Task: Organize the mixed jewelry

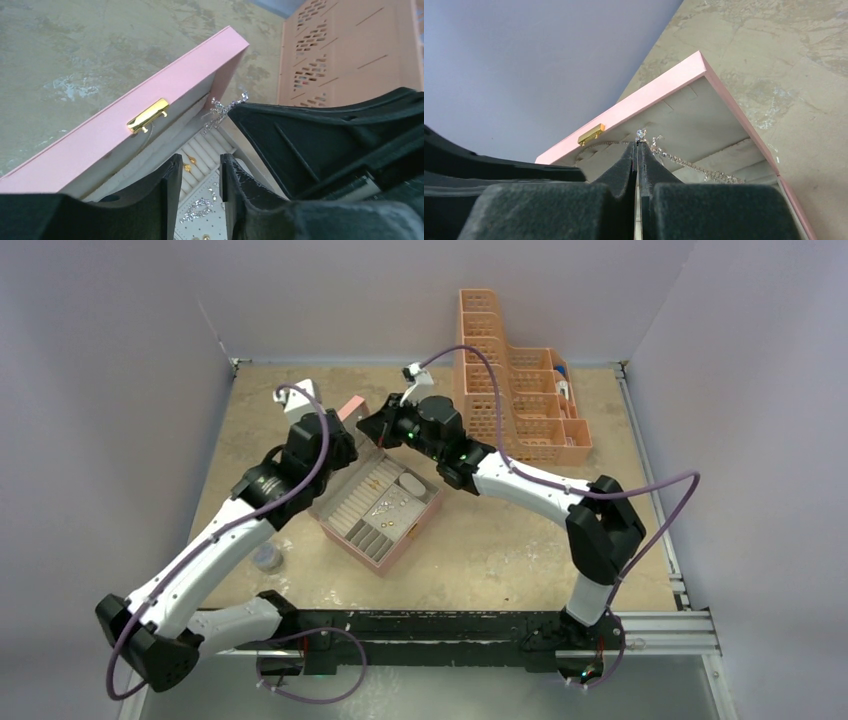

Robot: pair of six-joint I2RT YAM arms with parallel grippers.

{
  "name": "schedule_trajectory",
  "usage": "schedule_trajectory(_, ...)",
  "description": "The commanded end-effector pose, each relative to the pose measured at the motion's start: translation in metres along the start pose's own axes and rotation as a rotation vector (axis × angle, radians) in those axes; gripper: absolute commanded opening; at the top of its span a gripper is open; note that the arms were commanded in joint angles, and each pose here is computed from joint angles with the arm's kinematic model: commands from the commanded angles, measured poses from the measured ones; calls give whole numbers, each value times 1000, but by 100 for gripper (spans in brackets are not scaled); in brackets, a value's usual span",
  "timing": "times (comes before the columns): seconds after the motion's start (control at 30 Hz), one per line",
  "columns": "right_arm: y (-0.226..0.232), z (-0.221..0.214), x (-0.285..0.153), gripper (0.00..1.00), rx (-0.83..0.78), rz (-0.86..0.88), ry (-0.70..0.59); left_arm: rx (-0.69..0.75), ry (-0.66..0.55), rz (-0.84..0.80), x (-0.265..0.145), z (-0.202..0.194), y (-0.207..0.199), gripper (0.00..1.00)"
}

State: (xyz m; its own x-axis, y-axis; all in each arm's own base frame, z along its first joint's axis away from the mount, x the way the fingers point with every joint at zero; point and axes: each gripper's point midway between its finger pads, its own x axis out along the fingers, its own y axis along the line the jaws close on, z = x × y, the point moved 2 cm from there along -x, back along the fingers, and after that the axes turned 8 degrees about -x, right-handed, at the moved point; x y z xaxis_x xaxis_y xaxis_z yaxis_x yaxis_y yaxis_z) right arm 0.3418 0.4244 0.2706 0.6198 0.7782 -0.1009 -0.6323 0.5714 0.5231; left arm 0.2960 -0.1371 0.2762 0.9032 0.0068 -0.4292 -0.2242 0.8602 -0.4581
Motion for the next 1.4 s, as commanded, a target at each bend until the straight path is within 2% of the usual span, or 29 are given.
schedule_trajectory(0.0,19,39,-20,0,-52,30,-80,-23,4,-52,-29,11,5,37)
schedule_trajectory(0.17,15,42,-29,0,-59,-12,-74,4,42,80,-56,16,38,45)
schedule_trajectory(0.3,16,43,-36,0,-63,-17,-66,136,36,145,-60,23,52,54)
schedule_trajectory(0.37,17,44,-38,0,-65,-18,-64,217,18,142,-55,29,48,57)
schedule_trajectory(0.43,18,45,-41,0,-70,-20,-61,312,-19,133,-44,37,42,67)
schedule_trajectory(0.57,14,45,-47,0,-75,-42,-57,487,-59,-7,-15,55,7,76)
schedule_trajectory(0.67,13,44,-54,0,-71,-59,-54,536,-26,-80,14,66,-6,77)
schedule_trajectory(0.8,9,42,-63,0,-62,-75,-45,551,-18,-92,42,84,-11,76)
schedule_trajectory(0.9,8,41,-70,0,-51,-82,-38,565,19,-201,58,87,-22,74)
schedule_trajectory(1.03,9,42,-78,0,-43,-82,-43,559,155,-375,71,76,-29,69)
schedule_trajectory(1.17,12,47,-86,0,-41,-77,-52,546,261,-510,74,62,-29,68)
schedule_trajectory(1.37,16,48,-88,0,-31,-59,-51,550,352,-534,85,40,-20,65)
